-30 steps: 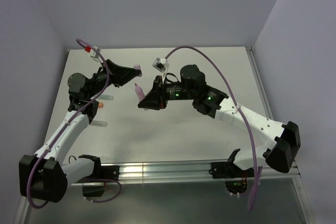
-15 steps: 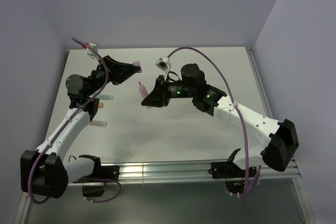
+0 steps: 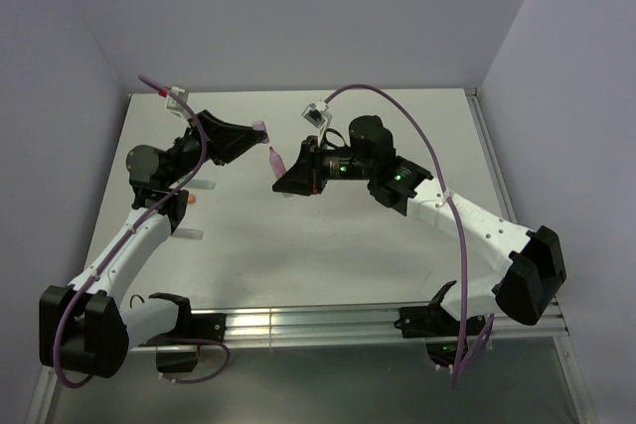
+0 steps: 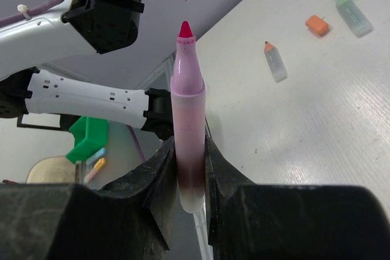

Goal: Insert the pens into the pen caps

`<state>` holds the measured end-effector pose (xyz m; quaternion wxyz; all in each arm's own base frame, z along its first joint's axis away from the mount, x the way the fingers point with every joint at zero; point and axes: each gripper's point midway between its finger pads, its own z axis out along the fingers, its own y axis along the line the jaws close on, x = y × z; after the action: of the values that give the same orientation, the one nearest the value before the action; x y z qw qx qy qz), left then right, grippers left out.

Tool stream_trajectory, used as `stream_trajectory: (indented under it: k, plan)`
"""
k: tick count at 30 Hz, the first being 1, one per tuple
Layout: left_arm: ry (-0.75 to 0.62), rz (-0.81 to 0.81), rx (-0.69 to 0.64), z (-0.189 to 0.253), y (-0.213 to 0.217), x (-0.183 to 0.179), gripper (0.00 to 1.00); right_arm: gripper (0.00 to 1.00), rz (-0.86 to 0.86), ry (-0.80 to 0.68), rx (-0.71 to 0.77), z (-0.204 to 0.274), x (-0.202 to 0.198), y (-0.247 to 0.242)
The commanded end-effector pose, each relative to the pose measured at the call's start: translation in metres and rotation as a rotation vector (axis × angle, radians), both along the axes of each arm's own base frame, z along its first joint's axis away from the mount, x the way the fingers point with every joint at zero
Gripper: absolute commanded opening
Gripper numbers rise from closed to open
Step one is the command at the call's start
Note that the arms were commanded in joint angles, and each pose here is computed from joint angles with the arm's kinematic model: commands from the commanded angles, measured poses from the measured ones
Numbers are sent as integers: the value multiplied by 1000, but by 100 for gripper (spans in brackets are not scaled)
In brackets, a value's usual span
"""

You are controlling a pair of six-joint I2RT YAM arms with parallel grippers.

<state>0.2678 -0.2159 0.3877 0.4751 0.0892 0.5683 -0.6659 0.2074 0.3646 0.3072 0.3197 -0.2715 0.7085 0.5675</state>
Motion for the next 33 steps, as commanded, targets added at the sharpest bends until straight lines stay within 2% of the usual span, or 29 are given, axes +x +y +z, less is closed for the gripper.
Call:
stream_trajectory:
  k: [1, 33]
  plan:
    - [-63, -14, 1, 8, 0, -9, 0, 0, 12, -43, 57, 24, -2, -1]
    - [-31, -26, 29, -3, -9, -3, 0, 0, -7, -53, 31, 21, 1, -1]
